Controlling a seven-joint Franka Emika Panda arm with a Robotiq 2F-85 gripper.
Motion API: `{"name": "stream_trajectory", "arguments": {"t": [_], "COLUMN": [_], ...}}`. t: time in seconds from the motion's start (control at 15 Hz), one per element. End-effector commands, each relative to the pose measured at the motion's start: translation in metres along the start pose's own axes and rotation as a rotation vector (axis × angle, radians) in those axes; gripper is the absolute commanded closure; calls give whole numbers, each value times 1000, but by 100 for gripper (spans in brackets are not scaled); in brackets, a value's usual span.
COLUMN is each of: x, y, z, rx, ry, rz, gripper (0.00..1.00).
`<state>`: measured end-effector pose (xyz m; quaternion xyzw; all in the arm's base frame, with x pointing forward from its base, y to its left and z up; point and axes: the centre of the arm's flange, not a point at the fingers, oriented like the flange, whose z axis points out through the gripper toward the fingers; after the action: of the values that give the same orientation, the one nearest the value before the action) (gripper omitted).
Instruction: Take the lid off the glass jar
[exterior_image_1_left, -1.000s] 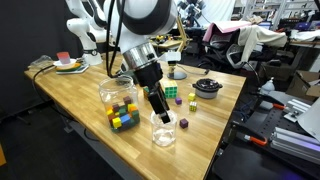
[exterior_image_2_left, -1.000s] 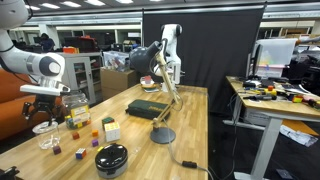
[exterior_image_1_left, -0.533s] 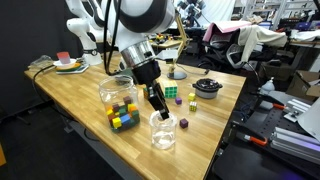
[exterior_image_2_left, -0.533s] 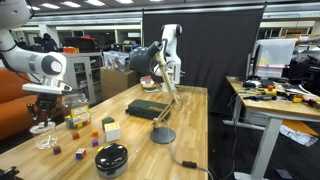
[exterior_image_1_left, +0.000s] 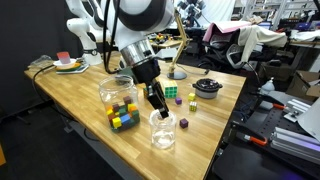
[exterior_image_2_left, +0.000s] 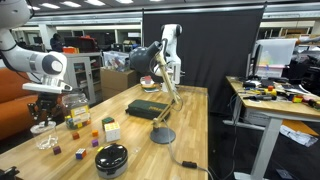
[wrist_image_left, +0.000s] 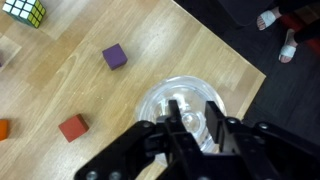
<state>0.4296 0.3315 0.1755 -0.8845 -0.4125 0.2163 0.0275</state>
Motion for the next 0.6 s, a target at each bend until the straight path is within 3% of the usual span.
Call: {"name": "stream_trajectory", "arguments": {"t": [0.0, 0.2, 0.53], "x": [-20, -34, -83], "y": [-6, -5, 17], "z": [-21, -33, -24], "rx": [-32, -47, -29], "ry": [24, 41, 72], "rz": [44, 92, 318], "gripper": [92, 92, 92]}}
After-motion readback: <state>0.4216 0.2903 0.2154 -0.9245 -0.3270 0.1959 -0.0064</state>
